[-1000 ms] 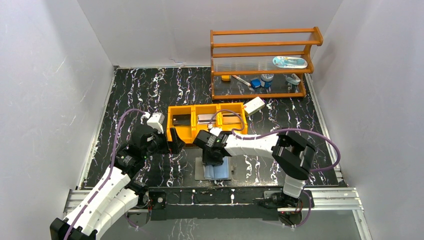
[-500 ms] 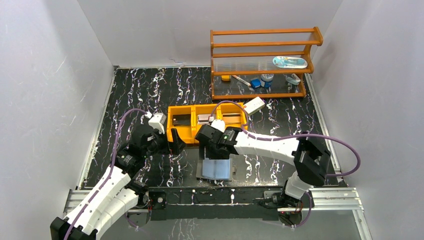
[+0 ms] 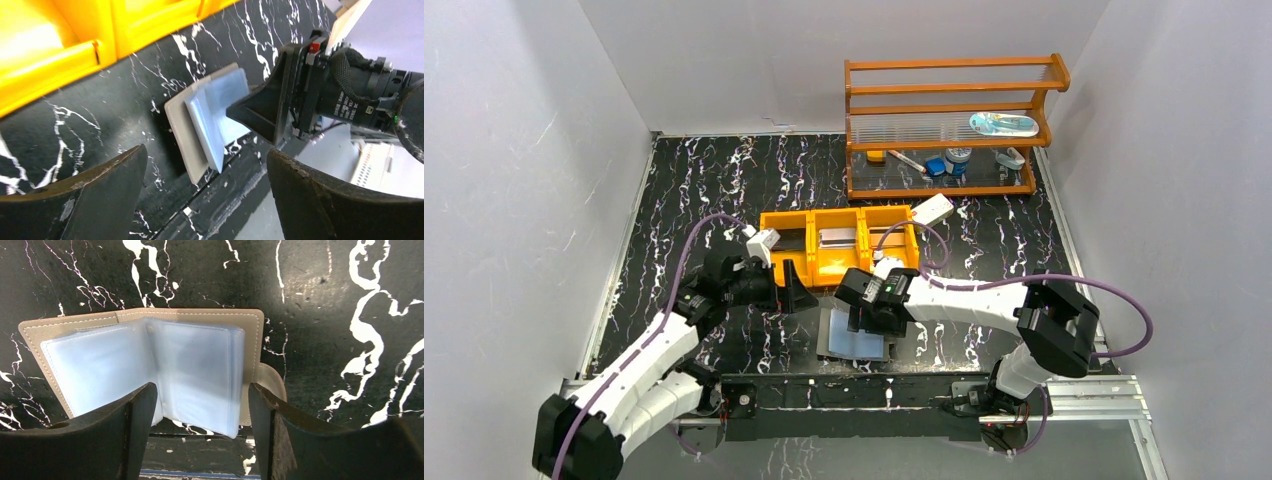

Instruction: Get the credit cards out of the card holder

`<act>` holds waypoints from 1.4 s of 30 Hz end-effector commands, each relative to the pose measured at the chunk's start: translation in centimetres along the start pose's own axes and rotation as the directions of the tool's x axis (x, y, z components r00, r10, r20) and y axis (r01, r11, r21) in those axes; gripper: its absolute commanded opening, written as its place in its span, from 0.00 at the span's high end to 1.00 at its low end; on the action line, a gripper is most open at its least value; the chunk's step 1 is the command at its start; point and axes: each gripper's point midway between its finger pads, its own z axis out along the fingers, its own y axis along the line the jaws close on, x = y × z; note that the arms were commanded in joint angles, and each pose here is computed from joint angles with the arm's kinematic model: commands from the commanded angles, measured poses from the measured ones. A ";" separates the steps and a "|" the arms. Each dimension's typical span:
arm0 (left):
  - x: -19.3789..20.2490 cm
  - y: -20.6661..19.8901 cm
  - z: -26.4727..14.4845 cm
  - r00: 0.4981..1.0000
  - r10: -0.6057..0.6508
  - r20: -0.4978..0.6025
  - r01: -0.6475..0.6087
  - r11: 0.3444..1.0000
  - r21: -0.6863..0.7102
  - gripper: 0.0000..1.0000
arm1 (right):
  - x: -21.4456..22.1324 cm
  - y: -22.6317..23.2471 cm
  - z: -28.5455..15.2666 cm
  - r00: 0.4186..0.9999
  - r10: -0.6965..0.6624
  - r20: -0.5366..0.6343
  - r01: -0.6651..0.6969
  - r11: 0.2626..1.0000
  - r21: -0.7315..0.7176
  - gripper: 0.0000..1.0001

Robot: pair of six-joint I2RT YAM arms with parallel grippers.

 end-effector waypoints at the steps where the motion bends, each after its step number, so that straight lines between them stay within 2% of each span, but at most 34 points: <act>1: 1.3 -2.4 0.2 0.992 -0.039 -0.117 0.055 0.989 0.138 0.15 | 0.1 1.6 0.9 0.999 0.036 -0.002 -0.036 0.998 -0.059 0.28; 7: 4.4 -2.3 1.2 0.965 -0.082 -0.249 0.118 0.984 0.132 0.24 | 0.4 2.3 1.6 1.000 0.013 -0.021 -0.014 0.998 -0.065 0.47; 10: 6.5 -1.9 1.8 0.938 -0.107 -0.331 0.141 0.987 0.080 0.26 | 0.4 2.3 1.6 1.000 0.015 -0.019 -0.017 0.998 -0.067 0.55; 14: 8.3 -1.1 2.6 0.918 -0.143 -0.369 0.153 0.988 -0.002 0.31 | 0.0 2.8 1.1 1.000 0.021 -0.009 -0.022 0.994 -0.110 0.55; 18: 9.4 -0.5 2.8 0.907 -0.160 -0.389 0.157 0.987 -0.037 0.45 | -0.3 4.2 0.2 0.998 0.058 -0.016 -0.060 0.972 -0.226 0.54; 23: 9.7 0.1 2.8 0.909 -0.172 -0.379 0.162 0.985 -0.057 0.68 | -1.0 6.1 -1.7 0.992 0.120 -0.048 -0.129 0.891 -0.436 0.59; 26: 9.9 0.1 2.9 0.907 -0.174 -0.384 0.165 0.985 -0.058 0.74 | -1.6 6.8 -2.8 0.988 0.151 -0.042 -0.150 0.838 -0.525 0.59; 32: 9.9 0.2 3.1 0.902 -0.192 -0.386 0.180 0.981 -0.067 0.81 | -1.1 6.5 -2.2 0.985 0.145 -0.091 -0.171 0.828 -0.535 0.55; 35: 9.9 0.2 3.2 0.902 -0.196 -0.385 0.185 0.980 -0.068 0.86 | -0.5 8.0 -2.6 0.985 0.094 -0.142 -0.161 0.792 -0.589 0.56; 40: 9.9 0.3 3.2 0.900 -0.202 -0.386 0.188 0.979 -0.072 0.89 | -0.2 7.2 -0.8 0.982 0.096 -0.160 -0.162 0.863 -0.478 0.65; 42: 10.0 0.3 3.2 0.899 -0.204 -0.387 0.190 0.979 -0.074 0.90 | -0.2 7.1 -0.5 0.984 0.086 -0.157 -0.151 0.870 -0.470 0.70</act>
